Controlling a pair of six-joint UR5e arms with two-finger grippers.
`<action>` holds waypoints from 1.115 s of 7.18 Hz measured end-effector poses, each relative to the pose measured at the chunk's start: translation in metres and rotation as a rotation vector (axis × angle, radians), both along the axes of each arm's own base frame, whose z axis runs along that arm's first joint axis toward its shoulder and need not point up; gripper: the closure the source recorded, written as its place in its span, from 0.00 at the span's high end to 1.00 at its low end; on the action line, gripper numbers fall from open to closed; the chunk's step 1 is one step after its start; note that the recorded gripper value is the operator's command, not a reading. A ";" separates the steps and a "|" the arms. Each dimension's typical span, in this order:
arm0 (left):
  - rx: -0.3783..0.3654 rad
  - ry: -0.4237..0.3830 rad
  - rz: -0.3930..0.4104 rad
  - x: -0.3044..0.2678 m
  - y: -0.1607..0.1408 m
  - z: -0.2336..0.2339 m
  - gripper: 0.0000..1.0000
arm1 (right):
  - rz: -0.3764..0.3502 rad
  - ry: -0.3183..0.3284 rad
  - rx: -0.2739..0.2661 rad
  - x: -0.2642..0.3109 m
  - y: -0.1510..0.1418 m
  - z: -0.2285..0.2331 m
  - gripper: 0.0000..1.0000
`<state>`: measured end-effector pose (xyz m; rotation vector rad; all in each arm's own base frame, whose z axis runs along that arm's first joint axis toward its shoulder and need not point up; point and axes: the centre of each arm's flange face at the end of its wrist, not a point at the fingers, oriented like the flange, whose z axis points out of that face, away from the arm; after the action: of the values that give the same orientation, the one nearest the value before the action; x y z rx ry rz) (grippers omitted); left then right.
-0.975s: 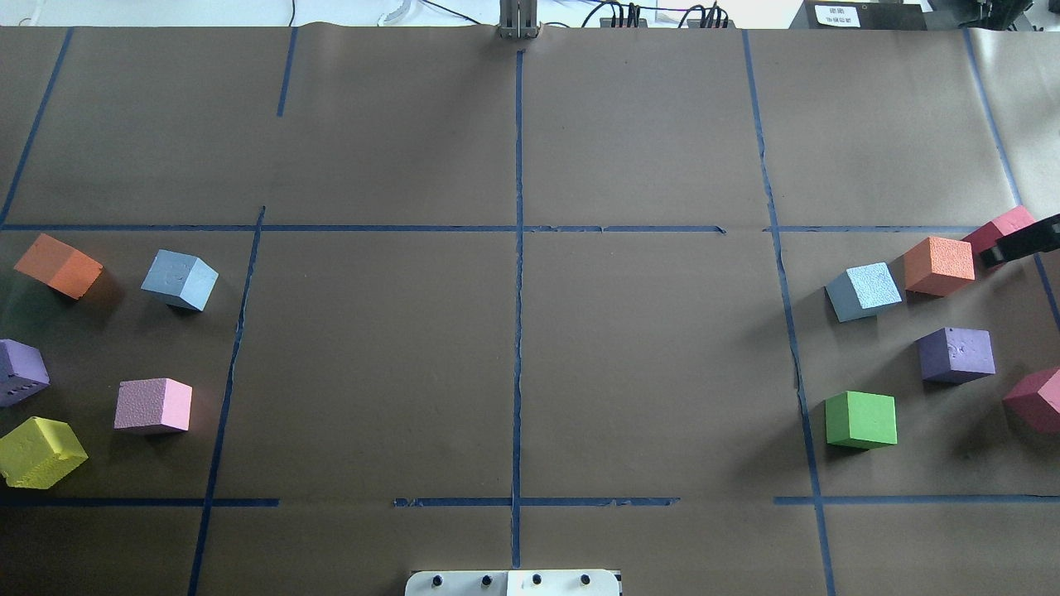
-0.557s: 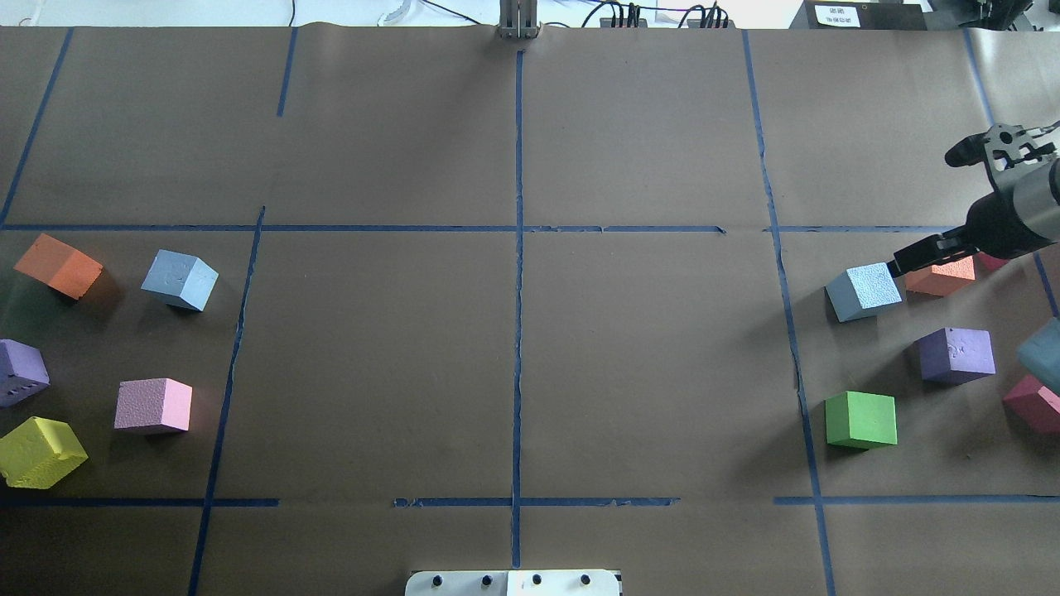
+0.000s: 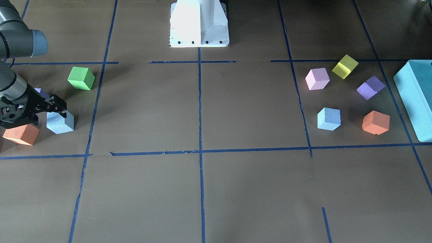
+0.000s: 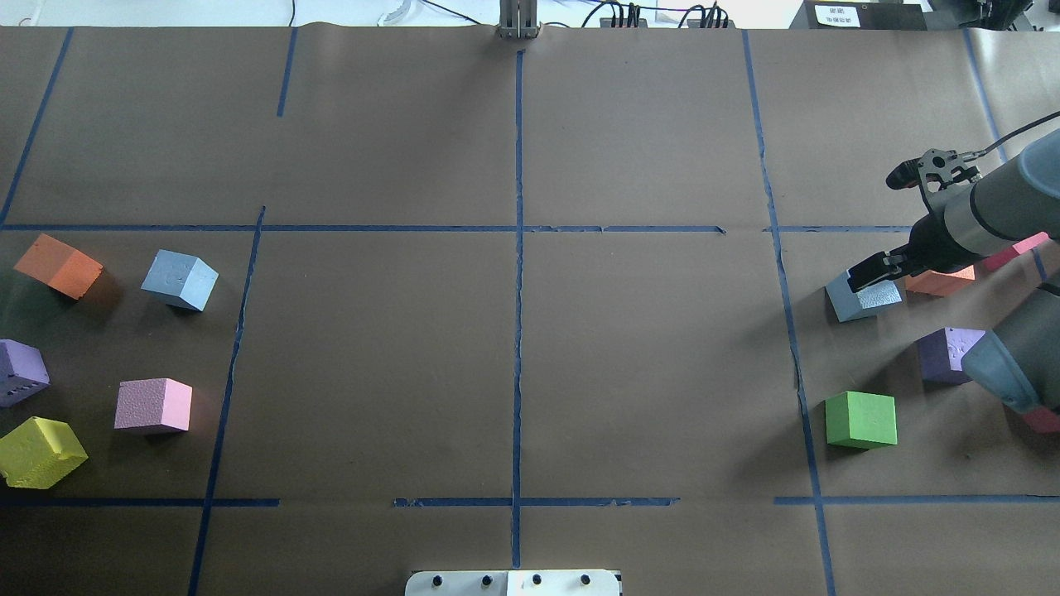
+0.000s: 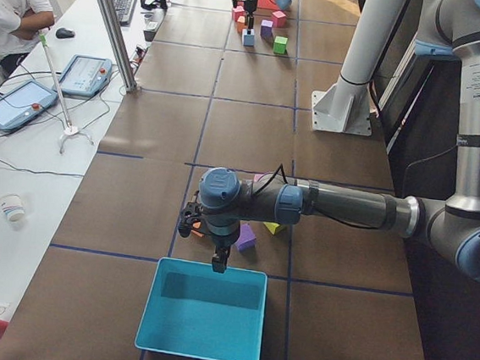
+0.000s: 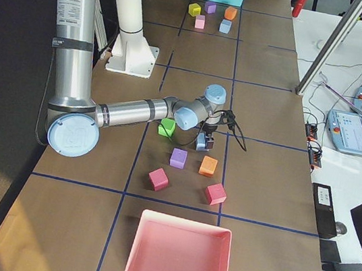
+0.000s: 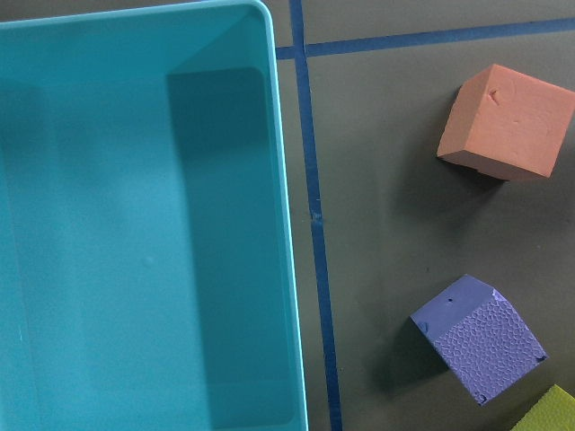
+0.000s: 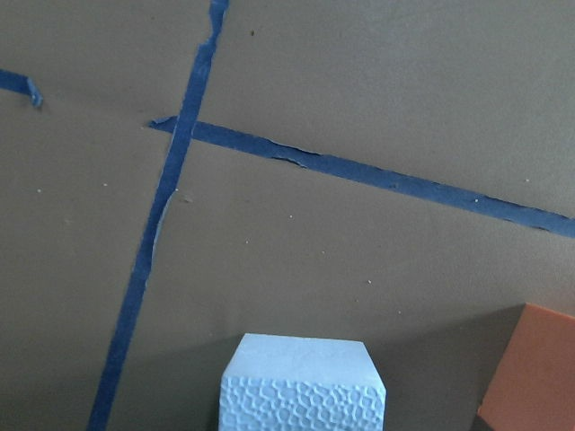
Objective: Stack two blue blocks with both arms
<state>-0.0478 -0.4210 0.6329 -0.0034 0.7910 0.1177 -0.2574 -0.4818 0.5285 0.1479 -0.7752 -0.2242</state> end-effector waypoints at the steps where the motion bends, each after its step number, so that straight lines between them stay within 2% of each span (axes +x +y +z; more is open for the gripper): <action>1: -0.002 0.000 0.000 0.000 0.000 0.001 1.00 | -0.011 0.013 -0.007 -0.008 0.002 0.007 1.00; 2: -0.005 -0.001 0.000 0.000 0.000 0.003 1.00 | -0.022 0.018 -0.009 -0.016 0.003 0.010 0.99; 3: -0.007 0.000 0.000 0.000 0.000 0.003 1.00 | -0.031 0.022 -0.009 -0.023 0.003 0.011 0.71; 4: -0.007 0.000 0.000 0.000 0.000 0.003 1.00 | -0.035 0.031 -0.009 -0.029 0.003 0.014 0.29; 5: -0.008 0.001 0.000 0.000 0.001 0.004 1.00 | -0.037 0.039 -0.005 -0.033 0.003 0.015 0.13; 6: -0.008 0.001 0.000 0.000 0.001 0.004 1.00 | -0.036 0.040 0.000 -0.034 0.002 0.013 0.07; 8: -0.006 0.001 0.000 0.000 0.001 0.003 1.00 | -0.020 0.015 0.007 -0.047 -0.008 -0.017 0.08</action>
<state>-0.0479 -0.4200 0.6357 -0.0090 0.7922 0.1149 -0.3047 -0.4902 0.5117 0.1453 -0.7609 -0.2466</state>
